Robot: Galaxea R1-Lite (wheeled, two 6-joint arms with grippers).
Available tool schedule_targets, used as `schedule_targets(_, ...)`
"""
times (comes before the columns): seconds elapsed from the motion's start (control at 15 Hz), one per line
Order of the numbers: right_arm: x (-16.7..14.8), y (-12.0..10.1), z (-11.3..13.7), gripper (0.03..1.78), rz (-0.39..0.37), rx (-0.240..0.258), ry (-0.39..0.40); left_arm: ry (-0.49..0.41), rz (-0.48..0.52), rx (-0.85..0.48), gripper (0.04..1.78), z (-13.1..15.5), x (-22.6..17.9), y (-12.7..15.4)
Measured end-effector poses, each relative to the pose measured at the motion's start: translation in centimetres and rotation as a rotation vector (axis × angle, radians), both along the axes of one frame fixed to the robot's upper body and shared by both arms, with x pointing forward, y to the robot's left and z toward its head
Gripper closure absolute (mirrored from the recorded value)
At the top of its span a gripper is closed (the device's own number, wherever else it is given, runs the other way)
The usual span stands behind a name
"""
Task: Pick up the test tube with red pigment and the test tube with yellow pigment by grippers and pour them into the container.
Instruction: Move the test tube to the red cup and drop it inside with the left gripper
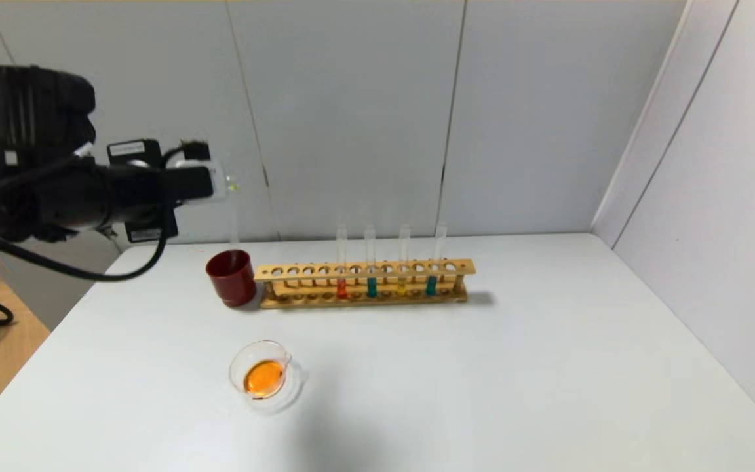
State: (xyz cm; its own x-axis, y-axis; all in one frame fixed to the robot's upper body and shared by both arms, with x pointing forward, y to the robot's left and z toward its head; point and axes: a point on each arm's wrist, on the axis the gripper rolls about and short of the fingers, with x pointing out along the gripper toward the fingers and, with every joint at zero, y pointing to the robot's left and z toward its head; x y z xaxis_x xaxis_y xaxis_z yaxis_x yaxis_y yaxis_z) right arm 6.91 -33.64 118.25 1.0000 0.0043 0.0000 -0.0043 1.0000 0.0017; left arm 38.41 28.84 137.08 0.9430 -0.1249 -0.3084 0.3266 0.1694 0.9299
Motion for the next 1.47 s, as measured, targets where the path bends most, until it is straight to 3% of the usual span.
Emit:
schedule_targets(0.07,0.0,0.0,0.0,0.06,0.000,0.000,0.000,0.030,0.031,-0.110,1.52,2.1,-0.4,-0.1)
schedule_targets(0.2,0.0,0.0,0.0,0.06,0.000,0.000,0.000,0.188,0.086,-0.370,1.52,4.1,-1.8,-0.2)
schedule_targets(0.33,0.0,0.0,0.0,0.06,0.000,0.000,0.000,0.371,0.124,-0.628,1.52,4.3,-2.9,-0.3)
schedule_targets(0.47,0.0,0.0,0.0,0.06,0.000,0.000,0.000,0.462,0.151,-0.870,1.52,4.3,-3.1,-0.2)
schedule_targets(0.6,0.0,0.0,0.0,0.06,0.000,0.000,0.000,0.438,0.142,-1.060,1.52,4.1,-2.2,0.1)
schedule_targets(0.73,0.0,0.0,0.0,0.06,0.000,0.000,0.000,0.391,0.147,-1.159,1.52,2.5,-1.1,0.9)
schedule_targets(1.0,0.0,0.0,0.0,0.06,0.000,0.000,0.000,0.259,0.150,-1.235,1.52,-1.0,1.6,4.1)
schedule_targets(1.47,0.0,0.0,0.0,0.06,0.000,0.000,0.000,0.232,0.166,-1.278,1.52,-5.0,6.0,5.9)
